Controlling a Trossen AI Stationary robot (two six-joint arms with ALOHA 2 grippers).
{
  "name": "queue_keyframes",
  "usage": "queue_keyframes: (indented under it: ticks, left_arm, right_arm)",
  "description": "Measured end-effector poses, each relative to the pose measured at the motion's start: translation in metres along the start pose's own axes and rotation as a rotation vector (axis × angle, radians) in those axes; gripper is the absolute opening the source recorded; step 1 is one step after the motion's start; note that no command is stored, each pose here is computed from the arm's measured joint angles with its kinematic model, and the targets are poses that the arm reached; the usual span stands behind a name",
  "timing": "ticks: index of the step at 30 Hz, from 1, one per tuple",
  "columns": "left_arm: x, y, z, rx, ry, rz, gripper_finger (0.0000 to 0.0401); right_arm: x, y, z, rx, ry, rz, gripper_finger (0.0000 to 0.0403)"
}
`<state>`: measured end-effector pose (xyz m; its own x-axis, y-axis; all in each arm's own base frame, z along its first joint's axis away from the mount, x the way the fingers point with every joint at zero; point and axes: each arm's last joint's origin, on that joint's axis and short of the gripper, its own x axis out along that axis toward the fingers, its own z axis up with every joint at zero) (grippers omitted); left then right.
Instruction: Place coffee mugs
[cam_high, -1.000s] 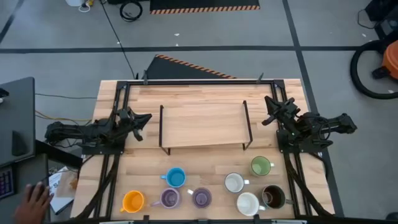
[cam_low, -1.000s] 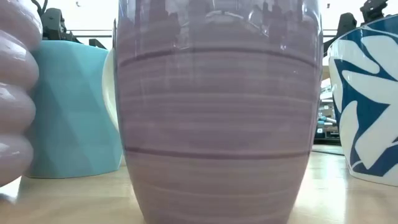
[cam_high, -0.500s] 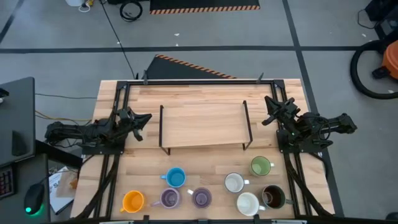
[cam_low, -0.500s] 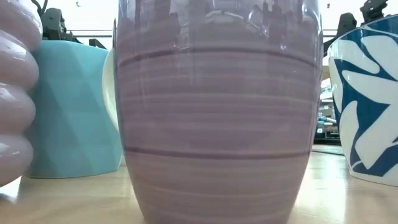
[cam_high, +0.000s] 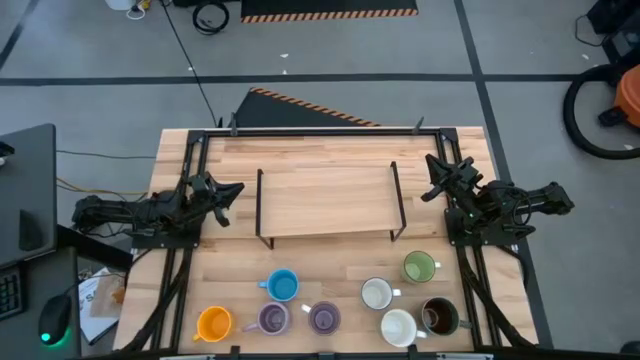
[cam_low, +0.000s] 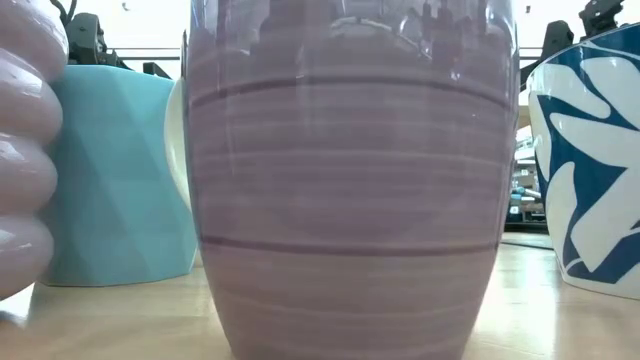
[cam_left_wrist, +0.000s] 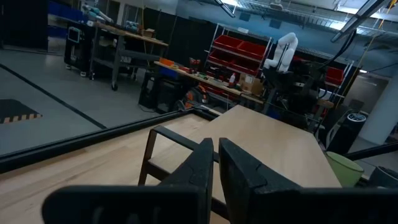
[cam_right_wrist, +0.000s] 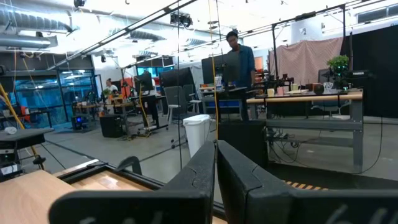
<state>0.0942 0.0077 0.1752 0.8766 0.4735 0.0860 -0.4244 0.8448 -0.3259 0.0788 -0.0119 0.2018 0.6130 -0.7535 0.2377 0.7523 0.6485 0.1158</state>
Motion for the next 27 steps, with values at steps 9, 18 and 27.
queue_keyframes:
  ticks: [9,18,27]
  left_arm:
    - [0.0000,0.0000,0.0000,0.000,0.000,0.000,0.0032]
    - [0.0000,0.0000,0.0001,-0.001,-0.001,0.000,0.0032]
    - [0.0000,-0.0001,0.0007,-0.010,-0.007,0.000,0.0032]
  right_arm:
    - [0.0000,0.0000,0.0001,0.000,0.000,0.000,0.0023]
    - [0.0000,0.0000,0.0000,0.000,0.000,0.000,0.0023]
    - [0.0000,0.0000,0.0000,0.000,0.000,0.000,0.0023]
